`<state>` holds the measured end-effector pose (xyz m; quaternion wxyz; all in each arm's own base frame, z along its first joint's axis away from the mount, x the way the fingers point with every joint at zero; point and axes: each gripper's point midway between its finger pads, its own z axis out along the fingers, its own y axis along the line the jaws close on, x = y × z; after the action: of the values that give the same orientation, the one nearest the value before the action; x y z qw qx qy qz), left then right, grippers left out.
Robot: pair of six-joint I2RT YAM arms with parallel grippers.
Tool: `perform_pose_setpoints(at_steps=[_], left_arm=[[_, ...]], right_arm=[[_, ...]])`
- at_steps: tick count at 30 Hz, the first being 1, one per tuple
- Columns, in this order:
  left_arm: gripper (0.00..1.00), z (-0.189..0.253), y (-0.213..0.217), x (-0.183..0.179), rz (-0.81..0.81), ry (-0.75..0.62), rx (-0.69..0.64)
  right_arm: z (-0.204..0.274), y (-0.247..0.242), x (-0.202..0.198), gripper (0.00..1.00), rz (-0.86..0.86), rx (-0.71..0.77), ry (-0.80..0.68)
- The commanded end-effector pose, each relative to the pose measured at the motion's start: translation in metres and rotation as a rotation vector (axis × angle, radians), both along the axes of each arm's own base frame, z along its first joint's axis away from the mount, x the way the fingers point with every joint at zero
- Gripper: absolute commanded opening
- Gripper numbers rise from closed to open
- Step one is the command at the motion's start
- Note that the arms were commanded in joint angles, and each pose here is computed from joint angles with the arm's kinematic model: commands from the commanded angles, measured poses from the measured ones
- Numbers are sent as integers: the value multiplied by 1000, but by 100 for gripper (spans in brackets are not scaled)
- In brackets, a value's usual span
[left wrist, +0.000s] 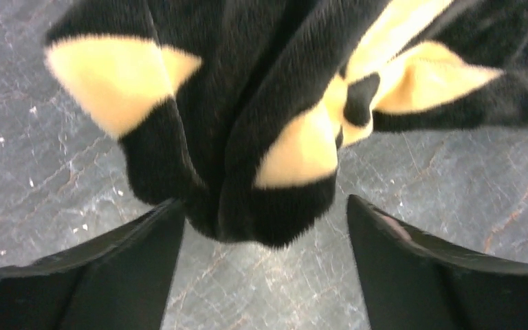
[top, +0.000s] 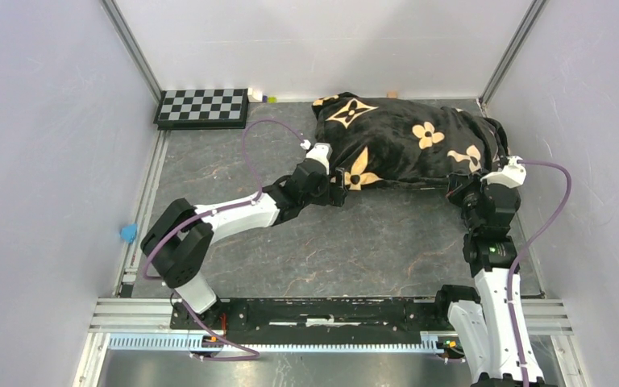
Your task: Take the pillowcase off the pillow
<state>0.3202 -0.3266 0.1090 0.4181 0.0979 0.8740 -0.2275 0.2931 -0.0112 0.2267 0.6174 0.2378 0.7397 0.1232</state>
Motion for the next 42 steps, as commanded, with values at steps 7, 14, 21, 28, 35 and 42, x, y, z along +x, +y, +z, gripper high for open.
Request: perform_pose_setpoints(at_steps=[7,14,21,28,35,42], left_arm=[[3,29,-8,26,-22,-85,4],[2,96,10,13,9,-161,-77],[2,181,42,-20,35,-240,-209],[2,272,68,-63,-21,-294,-330],[2,339,115,-81,43,-380,-282],[2,333,199,-19,326,-297,-173]], right_arm=[[50,0,2,0,13,-42,-135],[68,7,0,0,57,-62,-154],[154,8,-16,0,71,-151,-285],[280,16,-59,0,84,-229,-547],[343,56,-52,0,311,-180,-620],[261,85,58,23,532,110,-385]])
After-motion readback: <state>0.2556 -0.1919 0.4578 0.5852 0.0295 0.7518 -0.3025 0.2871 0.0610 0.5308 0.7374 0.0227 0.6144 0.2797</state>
